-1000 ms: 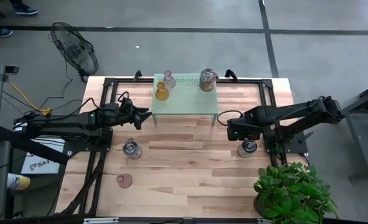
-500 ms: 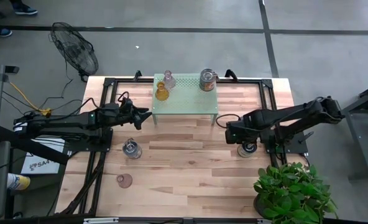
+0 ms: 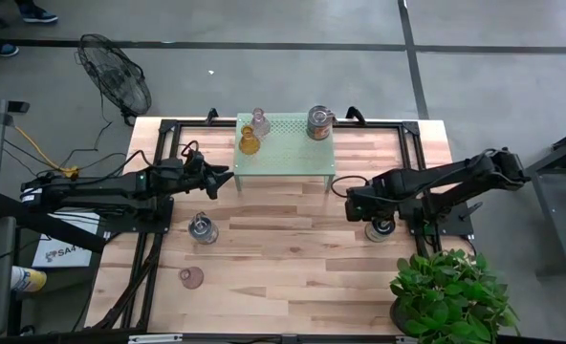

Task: Pick & Place candle stick holders
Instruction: Put the right silver scented candle on the shelf

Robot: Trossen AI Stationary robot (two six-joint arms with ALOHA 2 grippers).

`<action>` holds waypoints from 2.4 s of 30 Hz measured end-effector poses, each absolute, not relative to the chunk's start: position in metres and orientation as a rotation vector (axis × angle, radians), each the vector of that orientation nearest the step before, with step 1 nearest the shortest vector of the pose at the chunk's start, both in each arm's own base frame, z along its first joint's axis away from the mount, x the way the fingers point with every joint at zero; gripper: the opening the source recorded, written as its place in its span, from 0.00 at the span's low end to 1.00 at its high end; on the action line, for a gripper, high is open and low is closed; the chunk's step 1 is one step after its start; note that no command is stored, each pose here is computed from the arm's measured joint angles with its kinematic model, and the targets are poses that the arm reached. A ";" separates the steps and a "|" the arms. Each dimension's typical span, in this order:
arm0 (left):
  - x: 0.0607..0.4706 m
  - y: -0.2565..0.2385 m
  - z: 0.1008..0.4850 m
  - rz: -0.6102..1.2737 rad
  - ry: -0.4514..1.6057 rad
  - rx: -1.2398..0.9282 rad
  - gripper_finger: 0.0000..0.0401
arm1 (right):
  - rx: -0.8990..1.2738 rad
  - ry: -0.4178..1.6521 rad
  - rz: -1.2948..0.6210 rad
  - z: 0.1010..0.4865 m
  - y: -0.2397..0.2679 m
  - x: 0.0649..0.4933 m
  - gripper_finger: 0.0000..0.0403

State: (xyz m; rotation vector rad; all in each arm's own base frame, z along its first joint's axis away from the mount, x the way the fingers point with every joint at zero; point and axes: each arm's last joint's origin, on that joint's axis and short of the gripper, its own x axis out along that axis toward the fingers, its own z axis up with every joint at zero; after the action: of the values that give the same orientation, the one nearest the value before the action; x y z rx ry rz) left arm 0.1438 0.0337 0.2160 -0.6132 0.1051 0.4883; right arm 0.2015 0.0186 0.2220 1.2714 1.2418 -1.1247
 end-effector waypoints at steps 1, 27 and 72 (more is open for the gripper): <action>0.144 0.034 0.216 0.488 0.105 -0.613 0.46 | 1.269 1.240 -1.126 0.222 0.018 0.201 0.27; 0.144 0.034 0.216 0.488 0.105 -0.613 0.46 | 1.242 1.284 -1.126 0.215 0.025 0.208 0.27; 0.144 0.034 0.216 0.488 0.105 -0.613 0.46 | 1.172 1.301 -1.159 0.203 0.026 0.216 0.08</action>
State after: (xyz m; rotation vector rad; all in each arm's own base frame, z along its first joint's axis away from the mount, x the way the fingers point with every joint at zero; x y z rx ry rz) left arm 0.1439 0.0337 0.2159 -0.6133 0.1055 0.4883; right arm 0.2157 0.0261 0.2026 1.1721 1.3006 -1.1589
